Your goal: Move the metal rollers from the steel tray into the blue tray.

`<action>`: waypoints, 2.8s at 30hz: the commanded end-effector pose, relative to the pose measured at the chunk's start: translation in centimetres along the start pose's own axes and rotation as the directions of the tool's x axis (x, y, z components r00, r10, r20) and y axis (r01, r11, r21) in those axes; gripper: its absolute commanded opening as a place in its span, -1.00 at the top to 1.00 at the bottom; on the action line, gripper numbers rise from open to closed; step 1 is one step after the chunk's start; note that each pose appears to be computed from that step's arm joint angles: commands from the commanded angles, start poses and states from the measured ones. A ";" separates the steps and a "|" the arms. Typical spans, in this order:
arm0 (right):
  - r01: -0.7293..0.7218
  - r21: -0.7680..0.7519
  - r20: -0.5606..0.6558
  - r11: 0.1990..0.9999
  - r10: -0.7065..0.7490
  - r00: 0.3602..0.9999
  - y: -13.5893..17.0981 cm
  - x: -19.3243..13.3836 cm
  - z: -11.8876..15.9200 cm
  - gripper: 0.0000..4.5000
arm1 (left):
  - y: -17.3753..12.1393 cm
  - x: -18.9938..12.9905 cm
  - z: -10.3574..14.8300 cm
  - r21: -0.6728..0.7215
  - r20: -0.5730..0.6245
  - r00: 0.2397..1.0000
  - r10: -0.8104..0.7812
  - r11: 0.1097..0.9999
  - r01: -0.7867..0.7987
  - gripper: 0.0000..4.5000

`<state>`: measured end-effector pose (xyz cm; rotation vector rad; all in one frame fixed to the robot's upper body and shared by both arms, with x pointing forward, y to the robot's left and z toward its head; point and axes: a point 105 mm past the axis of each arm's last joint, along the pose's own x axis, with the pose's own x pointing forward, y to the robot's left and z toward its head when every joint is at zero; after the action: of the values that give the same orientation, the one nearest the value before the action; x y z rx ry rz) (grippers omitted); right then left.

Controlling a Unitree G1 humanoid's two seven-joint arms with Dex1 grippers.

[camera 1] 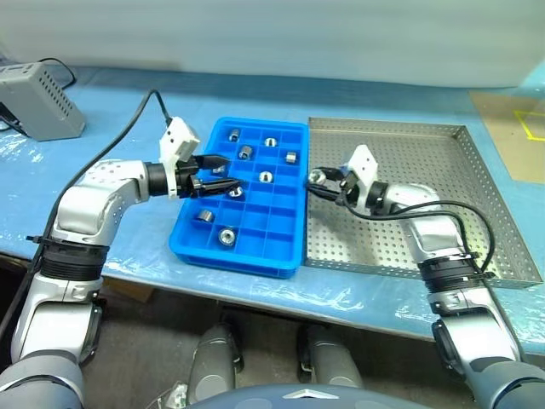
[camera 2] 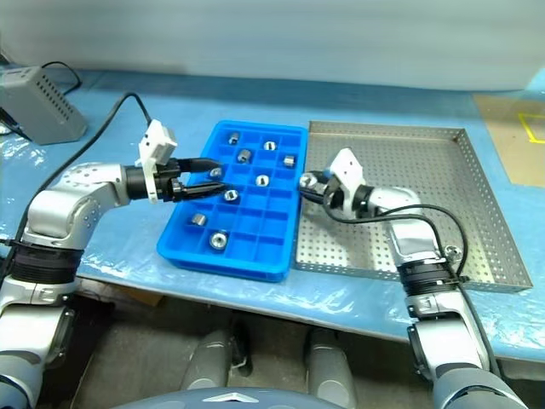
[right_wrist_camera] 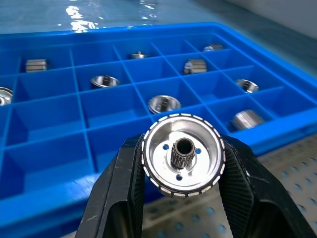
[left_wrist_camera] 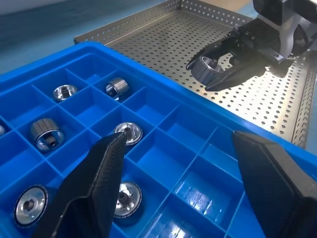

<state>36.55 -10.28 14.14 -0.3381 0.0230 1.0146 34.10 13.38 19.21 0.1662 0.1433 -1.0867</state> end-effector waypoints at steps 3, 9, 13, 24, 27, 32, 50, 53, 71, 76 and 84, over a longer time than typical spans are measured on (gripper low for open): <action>0.006 -0.067 0.044 0.998 -0.003 0.999 -0.1 2.5 1.5 0.27 | -1.8 0.4 1.0 0.019 0.050 0.998 -0.026 1.000 0.025 -0.60; -0.013 -0.048 0.053 0.999 0.016 0.998 0.3 3.4 1.2 0.27 | -2.5 1.1 0.9 -0.003 0.067 0.997 -0.024 1.000 0.025 -0.60; -0.009 -0.057 0.031 0.998 0.011 0.999 0.1 3.0 0.5 0.12 | -2.5 1.1 0.9 -0.007 0.068 0.997 -0.020 1.000 0.021 -0.60; 0.097 -0.028 0.053 0.995 -0.096 0.994 -2.5 -0.1 1.4 -0.79 | -2.7 2.0 1.0 -0.006 0.073 0.996 -0.058 0.998 0.059 -0.60; 0.233 -0.024 0.025 0.972 -0.233 0.972 -5.8 -4.0 1.2 -0.79 | -3.1 2.7 1.1 -0.010 0.080 0.993 -0.090 0.996 0.091 -0.60; 0.299 -0.037 -0.090 0.954 -0.301 0.949 -7.3 -10.4 -0.2 -0.79 | -3.2 4.5 1.6 -0.009 0.111 0.986 -0.124 0.992 0.126 -0.60; 0.401 -0.036 -0.325 0.915 -0.390 0.862 -6.0 -18.8 -4.3 -0.79 | -4.2 7.6 1.8 -0.005 0.129 0.955 -0.266 0.963 0.269 -0.60; 0.407 -0.022 -0.335 0.913 -0.390 0.858 -5.9 -18.6 -5.2 -0.79 | -4.3 7.6 1.7 -0.007 0.125 0.955 -0.267 0.963 0.270 -0.60; 0.359 -0.023 -0.376 0.933 -0.341 0.861 -6.1 -16.4 -8.4 -0.54 | -4.5 7.2 1.3 -0.008 0.120 0.963 -0.242 0.969 0.245 -0.60; 0.345 -0.028 -0.373 0.938 -0.330 0.867 -6.0 -15.9 -8.3 -0.08 | -4.5 7.2 1.2 -0.008 0.116 0.964 -0.239 0.970 0.242 -0.60; 0.335 -0.017 -0.342 0.942 -0.320 0.883 -5.9 -15.5 -7.5 0.19 | -4.5 7.0 1.1 -0.008 0.110 0.965 -0.237 0.971 0.239 -0.60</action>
<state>33.91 -28.80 9.57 -0.4561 0.3606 0.5965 33.57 4.79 17.44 0.0517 0.1254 -1.3296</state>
